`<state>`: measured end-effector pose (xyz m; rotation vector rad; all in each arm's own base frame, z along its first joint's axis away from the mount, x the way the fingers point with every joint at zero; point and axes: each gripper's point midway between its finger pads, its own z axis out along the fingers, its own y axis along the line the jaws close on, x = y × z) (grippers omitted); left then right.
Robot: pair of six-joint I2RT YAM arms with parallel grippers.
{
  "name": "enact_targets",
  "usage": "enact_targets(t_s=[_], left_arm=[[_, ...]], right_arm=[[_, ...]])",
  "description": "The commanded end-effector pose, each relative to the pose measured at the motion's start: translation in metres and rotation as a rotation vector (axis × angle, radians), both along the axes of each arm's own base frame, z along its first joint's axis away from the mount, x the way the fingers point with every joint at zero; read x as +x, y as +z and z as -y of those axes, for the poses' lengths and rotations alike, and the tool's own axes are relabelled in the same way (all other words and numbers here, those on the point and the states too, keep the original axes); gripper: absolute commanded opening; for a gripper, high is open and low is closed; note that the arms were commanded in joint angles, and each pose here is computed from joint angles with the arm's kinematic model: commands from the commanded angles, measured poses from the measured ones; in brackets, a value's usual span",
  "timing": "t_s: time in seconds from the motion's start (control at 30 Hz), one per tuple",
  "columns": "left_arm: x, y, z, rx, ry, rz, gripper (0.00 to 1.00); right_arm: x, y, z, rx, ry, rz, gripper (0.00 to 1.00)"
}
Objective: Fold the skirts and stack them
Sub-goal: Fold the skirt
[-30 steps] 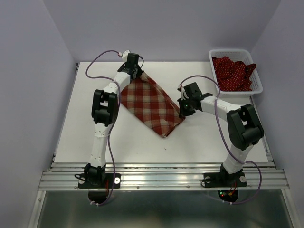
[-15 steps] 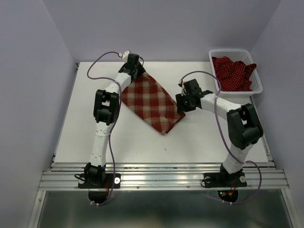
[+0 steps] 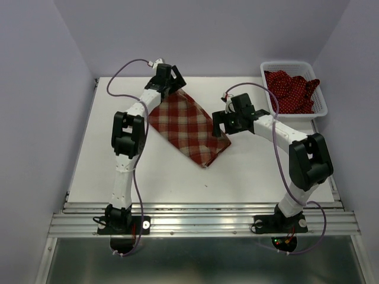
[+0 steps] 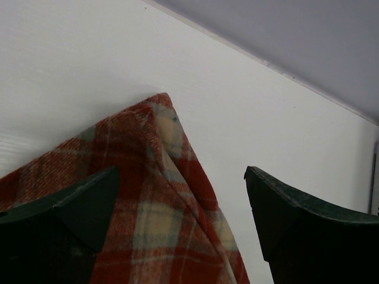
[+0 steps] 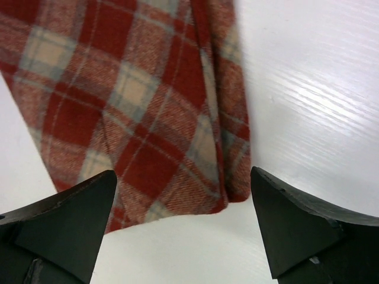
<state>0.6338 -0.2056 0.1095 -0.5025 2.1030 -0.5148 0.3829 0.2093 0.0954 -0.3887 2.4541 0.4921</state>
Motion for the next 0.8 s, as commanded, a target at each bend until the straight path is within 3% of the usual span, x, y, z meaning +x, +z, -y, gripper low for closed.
enact_targets(t_s=[0.0,0.07,0.1,0.2,0.4,0.57,0.77], left_arm=[[-0.028,0.093,-0.021,0.068,-0.013,0.137,0.99],[-0.048,0.069,-0.046,0.164,0.048,0.077,0.99],[-0.056,0.083,-0.056,0.187,0.068,0.091,0.99],[-0.085,0.071,-0.093,0.297,0.137,0.020,0.99],[-0.120,0.027,-0.146,0.304,0.131,-0.118,0.99],[-0.113,-0.020,-0.160,0.234,0.042,-0.190,0.99],[-0.093,-0.030,-0.149,0.248,-0.082,-0.162,0.99]], right_arm=[[-0.010,0.027,-0.029,0.120,0.089,0.037,1.00],[-0.021,0.025,-0.035,0.121,0.109,0.023,1.00],[-0.029,0.024,-0.041,0.123,0.123,0.013,1.00],[-0.048,0.022,-0.048,0.137,0.128,-0.011,1.00],[-0.077,0.009,-0.048,0.167,0.094,-0.060,1.00],[-0.088,0.014,-0.041,0.187,0.049,-0.060,1.00],[-0.094,0.013,-0.035,0.188,0.024,-0.062,1.00]])
